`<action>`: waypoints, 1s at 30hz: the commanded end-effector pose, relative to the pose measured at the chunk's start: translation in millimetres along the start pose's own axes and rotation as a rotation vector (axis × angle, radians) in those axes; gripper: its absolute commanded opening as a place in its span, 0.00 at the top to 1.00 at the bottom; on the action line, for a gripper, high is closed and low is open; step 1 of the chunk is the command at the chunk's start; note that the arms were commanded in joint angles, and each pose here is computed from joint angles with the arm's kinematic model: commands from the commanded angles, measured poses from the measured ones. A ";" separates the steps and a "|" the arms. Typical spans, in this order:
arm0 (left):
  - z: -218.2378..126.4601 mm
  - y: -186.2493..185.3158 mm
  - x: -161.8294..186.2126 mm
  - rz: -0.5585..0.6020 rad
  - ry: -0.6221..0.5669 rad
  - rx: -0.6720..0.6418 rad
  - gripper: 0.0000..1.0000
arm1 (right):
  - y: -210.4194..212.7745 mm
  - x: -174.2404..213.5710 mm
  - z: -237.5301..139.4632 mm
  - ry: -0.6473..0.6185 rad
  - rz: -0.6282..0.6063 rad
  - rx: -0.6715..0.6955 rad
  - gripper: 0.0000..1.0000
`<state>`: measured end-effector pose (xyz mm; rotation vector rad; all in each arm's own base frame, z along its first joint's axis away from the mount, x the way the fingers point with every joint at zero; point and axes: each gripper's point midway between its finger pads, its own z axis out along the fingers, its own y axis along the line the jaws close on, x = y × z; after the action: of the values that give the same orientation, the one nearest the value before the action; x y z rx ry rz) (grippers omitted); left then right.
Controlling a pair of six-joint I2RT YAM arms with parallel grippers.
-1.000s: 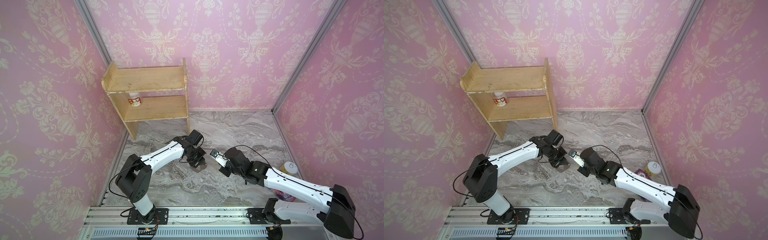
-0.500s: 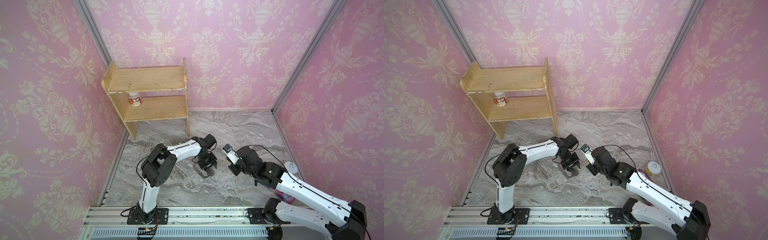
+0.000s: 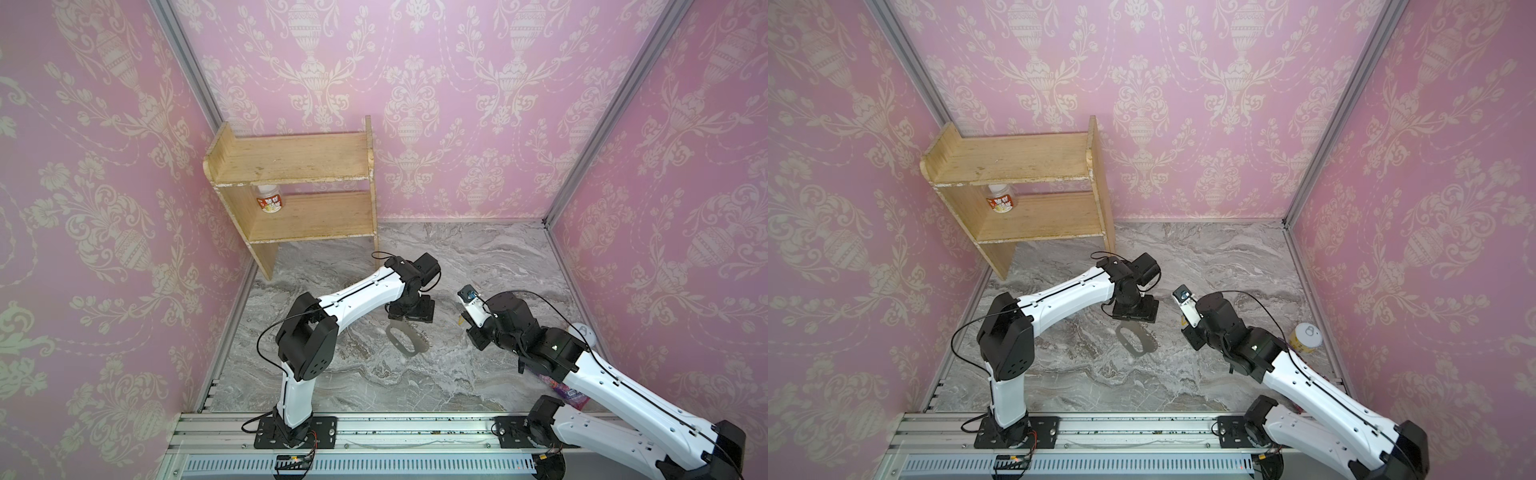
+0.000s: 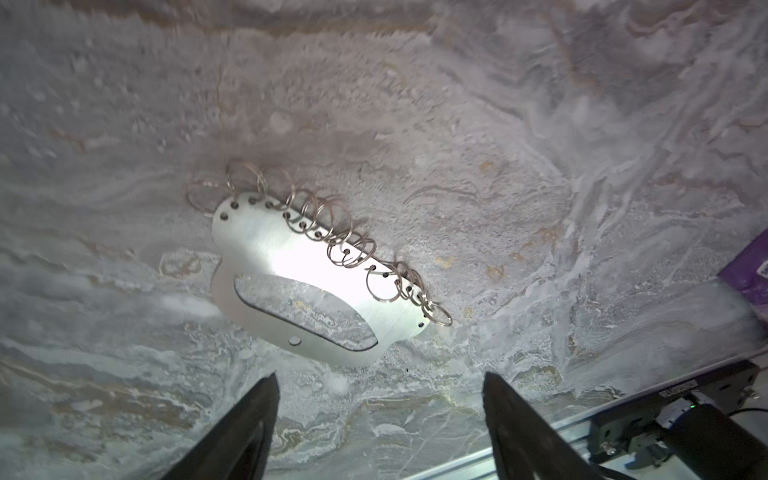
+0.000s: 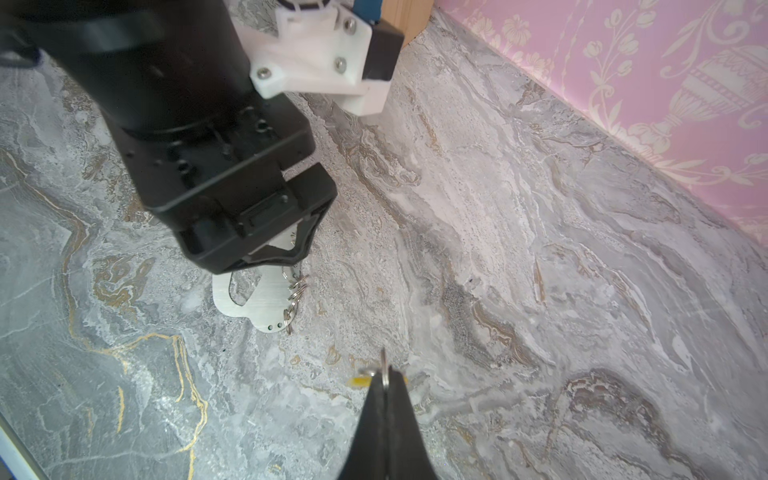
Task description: Put the keys on the keyring
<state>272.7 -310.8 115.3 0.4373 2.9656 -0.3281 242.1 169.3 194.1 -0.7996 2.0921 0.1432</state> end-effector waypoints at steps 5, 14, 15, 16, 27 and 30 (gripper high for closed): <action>9.2 -26.2 22.5 0.470 -0.086 0.130 0.28 | -6.3 -0.2 -6.2 0.013 0.030 -0.016 1.00; 14.8 -48.6 32.7 0.898 -0.328 0.188 0.32 | -16.9 -2.0 -7.7 0.004 0.072 -0.010 1.00; 13.3 -51.2 29.7 0.915 -0.369 0.204 0.33 | -18.2 -2.4 -8.7 0.002 0.076 -0.007 1.00; 13.2 -53.1 27.6 0.933 -0.401 0.217 0.33 | -19.3 -2.8 -9.7 -0.002 0.081 -0.005 1.00; 36.1 -47.9 32.4 1.141 -0.439 0.322 0.55 | -25.5 -5.0 -12.0 -0.027 0.111 0.000 1.00; 45.2 -41.6 34.1 1.174 -0.423 0.321 0.58 | -26.8 -5.3 -13.8 -0.035 0.116 0.003 1.00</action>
<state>237.0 -349.9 87.1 1.6264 1.8934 -0.5739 248.7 143.8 194.8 -0.7042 2.1474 0.1803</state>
